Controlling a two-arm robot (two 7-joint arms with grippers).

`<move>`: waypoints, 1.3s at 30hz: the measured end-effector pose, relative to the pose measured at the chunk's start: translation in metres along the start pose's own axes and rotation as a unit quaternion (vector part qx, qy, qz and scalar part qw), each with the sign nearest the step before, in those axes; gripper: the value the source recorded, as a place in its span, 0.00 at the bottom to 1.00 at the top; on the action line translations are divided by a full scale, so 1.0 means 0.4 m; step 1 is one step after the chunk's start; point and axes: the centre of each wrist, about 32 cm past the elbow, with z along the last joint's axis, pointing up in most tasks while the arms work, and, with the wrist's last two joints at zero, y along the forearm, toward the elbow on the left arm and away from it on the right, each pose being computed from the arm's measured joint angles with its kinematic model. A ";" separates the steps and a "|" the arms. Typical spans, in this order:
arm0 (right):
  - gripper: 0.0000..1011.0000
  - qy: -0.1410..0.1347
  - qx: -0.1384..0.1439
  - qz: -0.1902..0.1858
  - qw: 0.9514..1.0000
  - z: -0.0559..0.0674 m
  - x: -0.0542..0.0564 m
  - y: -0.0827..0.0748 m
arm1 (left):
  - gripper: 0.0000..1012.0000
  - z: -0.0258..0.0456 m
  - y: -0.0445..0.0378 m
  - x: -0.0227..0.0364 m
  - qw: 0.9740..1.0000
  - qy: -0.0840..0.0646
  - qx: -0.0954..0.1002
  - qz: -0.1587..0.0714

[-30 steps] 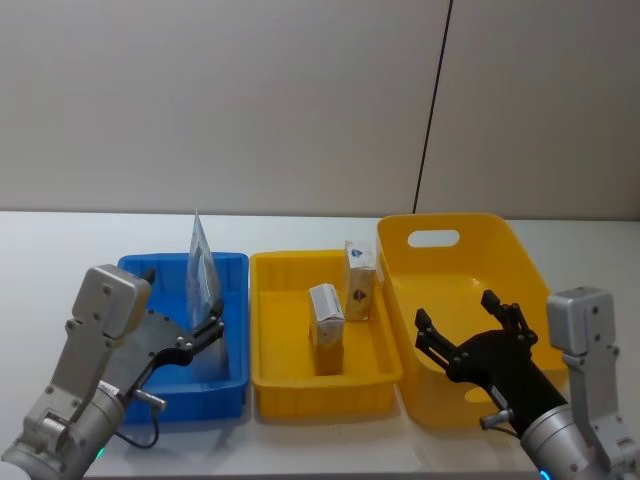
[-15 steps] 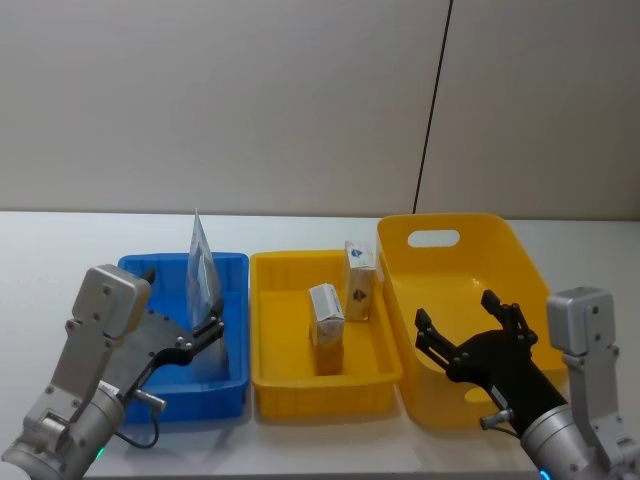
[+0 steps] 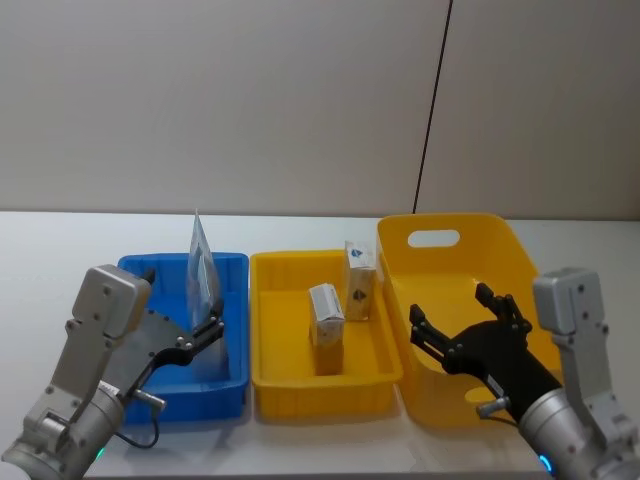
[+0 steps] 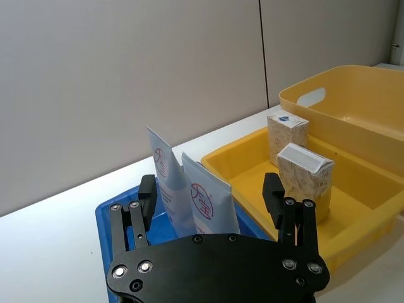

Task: Bimanual collaborative sorting of washing and personal care products

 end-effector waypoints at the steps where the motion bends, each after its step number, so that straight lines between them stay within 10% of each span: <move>1: 0.99 -0.001 -0.005 0.001 1.000 0.011 0.000 0.004 | 0.99 0.000 0.000 0.000 1.000 0.000 0.000 0.000; 20: 0.99 0.007 -0.121 -0.003 0.993 0.160 -0.002 0.107 | 0.99 0.000 0.000 0.000 1.000 0.000 0.000 0.000; 39: 0.99 -0.006 -0.207 0.001 0.978 0.188 -0.054 0.260 | 0.99 0.000 0.000 0.000 1.000 0.000 0.000 0.000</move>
